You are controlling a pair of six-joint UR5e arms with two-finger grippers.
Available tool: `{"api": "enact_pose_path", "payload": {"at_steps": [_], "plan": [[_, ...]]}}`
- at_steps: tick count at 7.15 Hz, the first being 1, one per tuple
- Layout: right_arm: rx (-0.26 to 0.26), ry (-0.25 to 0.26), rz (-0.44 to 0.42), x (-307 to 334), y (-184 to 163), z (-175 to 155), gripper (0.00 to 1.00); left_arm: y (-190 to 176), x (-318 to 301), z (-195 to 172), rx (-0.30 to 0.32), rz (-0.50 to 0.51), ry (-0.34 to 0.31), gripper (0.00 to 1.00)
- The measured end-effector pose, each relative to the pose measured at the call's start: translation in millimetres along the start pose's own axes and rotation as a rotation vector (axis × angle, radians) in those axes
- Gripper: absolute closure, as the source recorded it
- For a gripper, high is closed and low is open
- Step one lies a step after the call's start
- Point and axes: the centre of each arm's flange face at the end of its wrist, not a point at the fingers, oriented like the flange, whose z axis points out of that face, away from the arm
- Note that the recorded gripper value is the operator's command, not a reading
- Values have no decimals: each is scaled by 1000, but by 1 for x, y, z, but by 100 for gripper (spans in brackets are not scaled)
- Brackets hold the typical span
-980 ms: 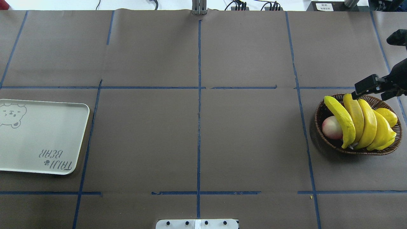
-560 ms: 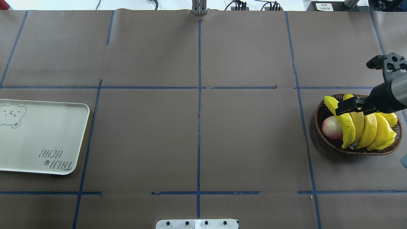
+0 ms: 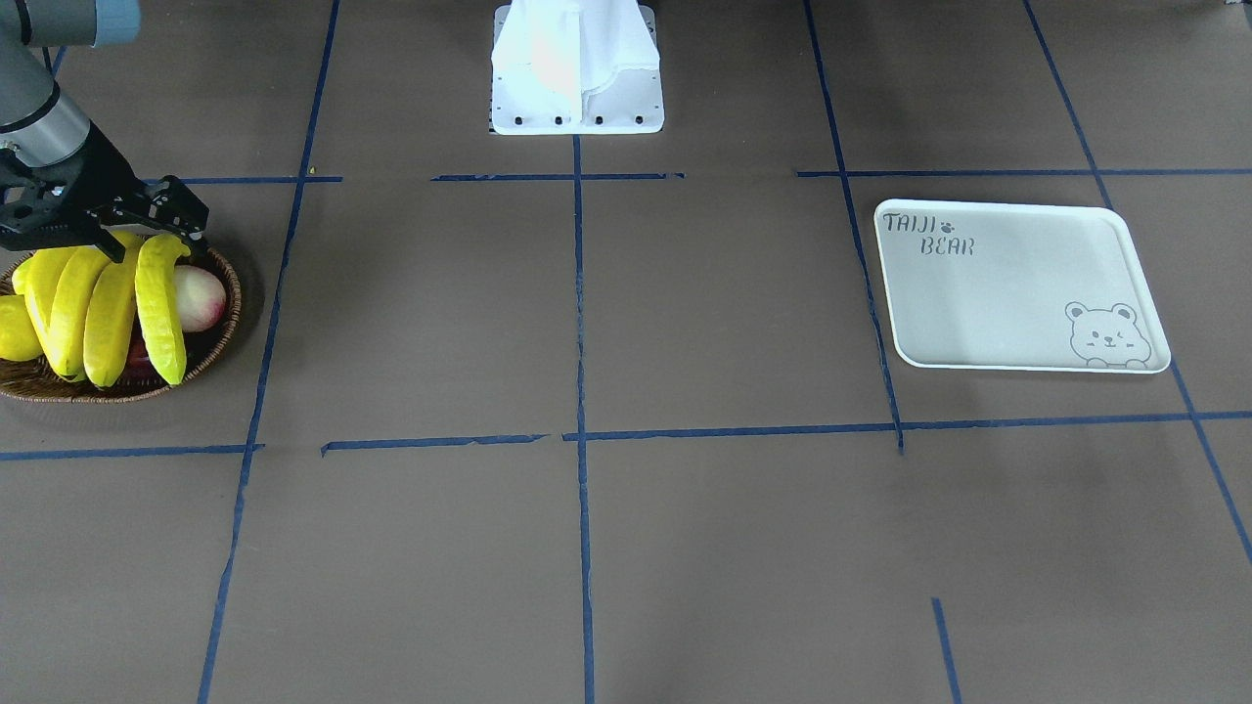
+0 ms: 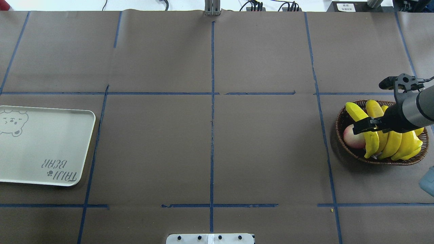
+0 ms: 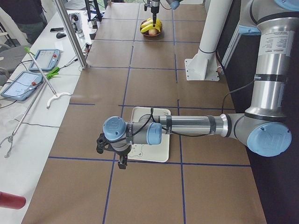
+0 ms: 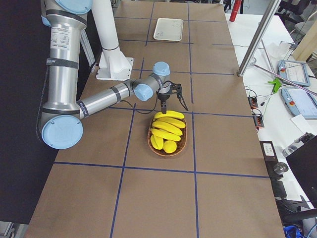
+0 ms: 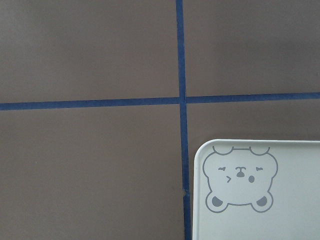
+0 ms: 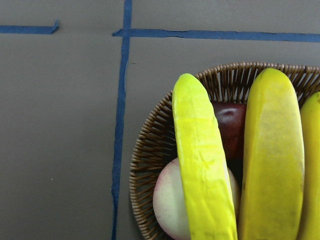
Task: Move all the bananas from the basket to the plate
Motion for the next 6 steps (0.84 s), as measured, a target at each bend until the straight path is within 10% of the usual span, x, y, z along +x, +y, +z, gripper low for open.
{"api": "enact_pose_path", "payload": {"at_steps": [4,6], "plan": [[-28,22,3,6,4,14,3,-1,0,0,2,2,0,0],[-38,28,0,7,5,20,25,-1,0,0,2,3,1,0]]}}
